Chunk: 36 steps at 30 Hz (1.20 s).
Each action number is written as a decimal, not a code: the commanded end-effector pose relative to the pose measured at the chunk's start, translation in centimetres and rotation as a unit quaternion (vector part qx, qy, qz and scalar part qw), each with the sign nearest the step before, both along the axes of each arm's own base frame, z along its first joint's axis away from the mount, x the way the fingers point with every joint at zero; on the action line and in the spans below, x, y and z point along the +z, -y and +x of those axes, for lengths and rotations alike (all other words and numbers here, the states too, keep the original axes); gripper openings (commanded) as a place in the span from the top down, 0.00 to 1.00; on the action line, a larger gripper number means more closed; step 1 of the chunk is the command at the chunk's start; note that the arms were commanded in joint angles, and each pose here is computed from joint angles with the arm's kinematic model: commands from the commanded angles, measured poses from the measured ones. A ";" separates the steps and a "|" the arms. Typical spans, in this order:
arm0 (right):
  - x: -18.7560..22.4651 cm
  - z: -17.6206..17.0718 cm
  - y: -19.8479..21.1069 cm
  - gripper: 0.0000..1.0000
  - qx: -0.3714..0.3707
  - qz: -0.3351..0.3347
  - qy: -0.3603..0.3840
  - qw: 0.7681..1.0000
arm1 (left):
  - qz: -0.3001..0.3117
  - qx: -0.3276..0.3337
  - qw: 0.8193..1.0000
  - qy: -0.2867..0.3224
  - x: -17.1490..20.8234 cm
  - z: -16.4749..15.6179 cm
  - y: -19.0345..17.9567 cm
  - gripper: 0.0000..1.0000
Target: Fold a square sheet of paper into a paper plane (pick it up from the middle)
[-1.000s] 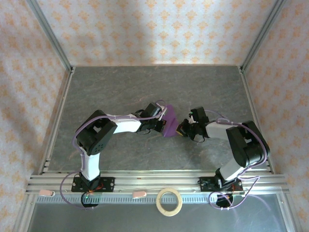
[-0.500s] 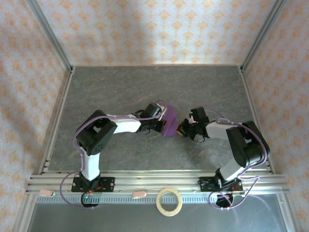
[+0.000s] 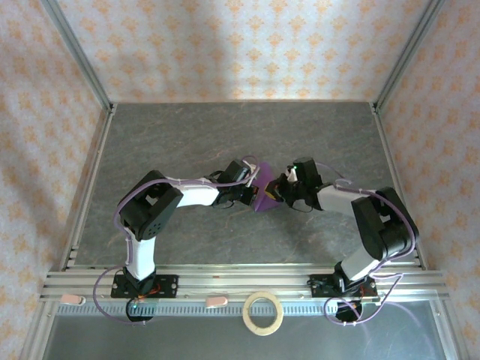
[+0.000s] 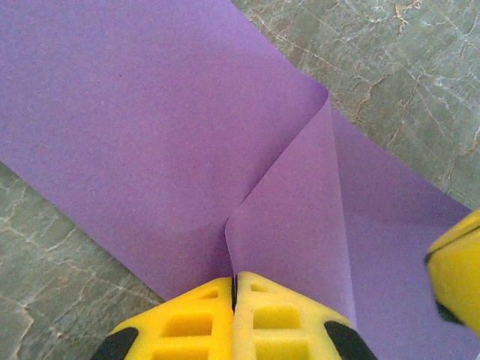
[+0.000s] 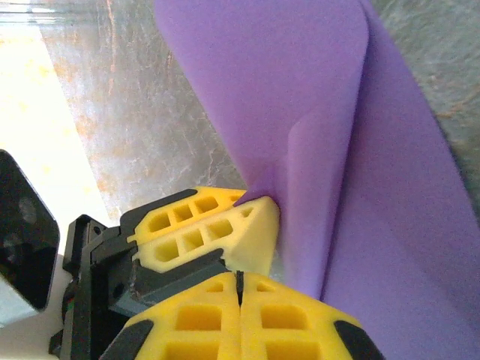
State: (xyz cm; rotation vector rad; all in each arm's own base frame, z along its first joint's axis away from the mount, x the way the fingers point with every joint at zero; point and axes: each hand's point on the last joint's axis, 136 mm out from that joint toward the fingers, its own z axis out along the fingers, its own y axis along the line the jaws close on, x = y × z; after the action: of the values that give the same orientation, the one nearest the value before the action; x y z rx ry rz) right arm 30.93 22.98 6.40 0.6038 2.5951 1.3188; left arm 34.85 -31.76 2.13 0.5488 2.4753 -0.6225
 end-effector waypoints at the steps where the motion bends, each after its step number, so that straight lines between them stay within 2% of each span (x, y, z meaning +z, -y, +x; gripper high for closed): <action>1: 0.3 0.9 -0.9 1.00 0.000 0.014 -0.001 1.000 | 0.038 -0.011 0.998 -0.039 -3.4 -1.4 -1.4 1.00; 12: -0.7 1.1 -1.9 1.00 0.016 0.006 -0.012 1.000 | 0.041 -0.016 0.998 -0.040 -3.5 -1.4 -1.4 1.00; 24: -6.3 -1.3 0.6 1.00 0.021 -0.078 -0.067 0.994 | 0.045 -0.021 0.998 -0.049 -3.9 -1.9 -1.5 1.00; 27: -5.7 -1.2 0.8 1.00 0.016 -0.076 -0.060 0.995 | 0.048 -0.022 0.997 -0.052 -4.1 -2.0 -1.6 1.00; 32: -1.9 1.1 -0.1 1.00 0.010 -0.044 -0.012 0.999 | 0.054 -0.026 0.997 -0.057 -4.5 -2.2 -1.8 1.00; 36: -0.7 2.7 0.0 1.00 0.001 -0.038 0.004 0.999 | 0.053 -0.027 0.997 -0.058 -4.4 -2.2 -1.7 1.00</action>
State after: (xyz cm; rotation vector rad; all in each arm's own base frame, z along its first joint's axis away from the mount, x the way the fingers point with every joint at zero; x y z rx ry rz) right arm 31.79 23.17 3.69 0.6013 2.6925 1.2180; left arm 34.87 -31.92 2.05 0.5929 2.4628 -0.6307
